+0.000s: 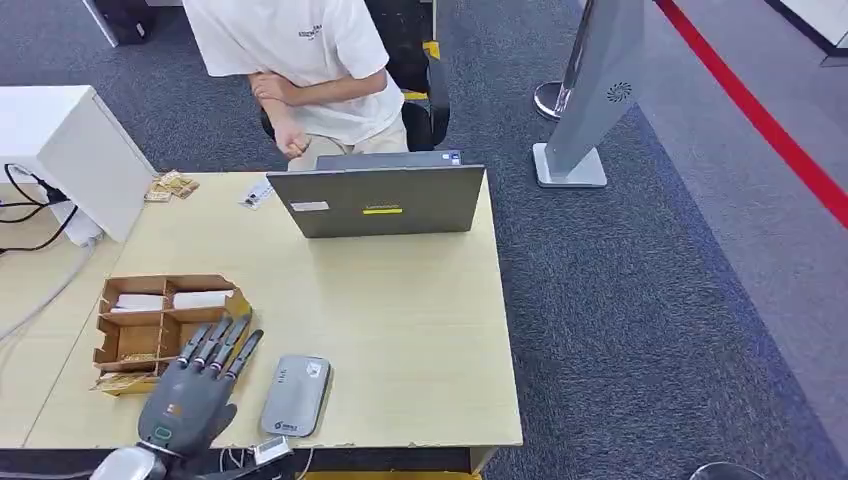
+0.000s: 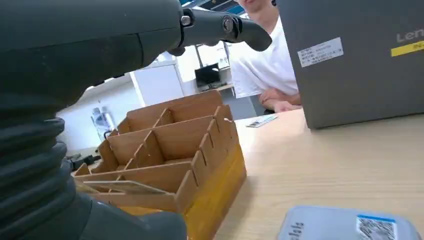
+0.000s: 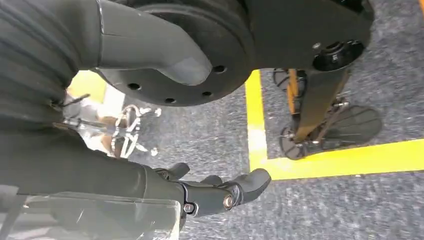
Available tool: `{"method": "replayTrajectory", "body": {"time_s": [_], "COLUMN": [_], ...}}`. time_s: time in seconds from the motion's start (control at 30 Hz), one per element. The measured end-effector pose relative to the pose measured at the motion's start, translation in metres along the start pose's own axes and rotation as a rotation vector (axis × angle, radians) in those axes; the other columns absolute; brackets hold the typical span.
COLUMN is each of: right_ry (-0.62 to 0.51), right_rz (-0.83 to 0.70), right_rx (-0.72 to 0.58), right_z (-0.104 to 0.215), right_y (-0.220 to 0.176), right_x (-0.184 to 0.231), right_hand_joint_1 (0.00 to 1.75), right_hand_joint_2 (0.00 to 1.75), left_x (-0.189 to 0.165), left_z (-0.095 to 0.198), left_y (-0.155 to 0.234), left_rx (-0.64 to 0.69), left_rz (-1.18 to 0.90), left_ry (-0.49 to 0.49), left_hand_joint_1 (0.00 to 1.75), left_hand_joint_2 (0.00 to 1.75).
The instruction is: Pass the card to the sensor for recognition and then transmit it.
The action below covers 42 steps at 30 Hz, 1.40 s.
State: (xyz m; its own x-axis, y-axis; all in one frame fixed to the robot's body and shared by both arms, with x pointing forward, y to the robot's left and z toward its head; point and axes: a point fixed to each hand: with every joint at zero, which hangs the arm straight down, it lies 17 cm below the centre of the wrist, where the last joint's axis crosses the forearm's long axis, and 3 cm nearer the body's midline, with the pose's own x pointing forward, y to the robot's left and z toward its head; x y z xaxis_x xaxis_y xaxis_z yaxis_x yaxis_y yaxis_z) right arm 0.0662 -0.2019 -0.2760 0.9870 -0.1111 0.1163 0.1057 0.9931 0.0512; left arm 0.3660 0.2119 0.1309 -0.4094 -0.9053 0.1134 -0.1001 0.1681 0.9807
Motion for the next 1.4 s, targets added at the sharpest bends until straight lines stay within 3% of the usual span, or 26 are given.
{"method": "replayTrajectory", "body": {"time_s": [0.2, 0.4, 0.97, 1.4], "right_ry": [0.01, -0.024, -0.022, -0.016], "right_rz": [0.005, 0.01, 0.011, 0.024], "right_rx": [-0.002, -0.006, -0.006, -0.009], "right_z": [0.0, 0.0, 0.0, 0.0], "right_y": [-0.001, -0.001, 0.003, 0.002], "right_x": [-0.004, 0.003, 0.003, -0.001], "right_hand_joint_1": [0.0, 0.0, 0.0, 0.0], "right_hand_joint_2": [1.75, 1.75, 1.75, 1.75], "left_x": [0.01, 0.004, 0.002, -0.027], "left_z": [0.01, 0.007, 0.005, 0.022], "left_y": [0.001, 0.021, 0.03, 0.036], "left_rx": [0.019, 0.115, 0.162, 0.218], "left_rz": [-0.002, -0.108, -0.123, -0.079], "left_ry": [-0.002, 0.065, 0.14, 0.295], "left_hand_joint_1": [0.0, 0.0, 0.0, 0.0], "left_hand_joint_2": [1.75, 1.75, 1.75, 1.75]}}
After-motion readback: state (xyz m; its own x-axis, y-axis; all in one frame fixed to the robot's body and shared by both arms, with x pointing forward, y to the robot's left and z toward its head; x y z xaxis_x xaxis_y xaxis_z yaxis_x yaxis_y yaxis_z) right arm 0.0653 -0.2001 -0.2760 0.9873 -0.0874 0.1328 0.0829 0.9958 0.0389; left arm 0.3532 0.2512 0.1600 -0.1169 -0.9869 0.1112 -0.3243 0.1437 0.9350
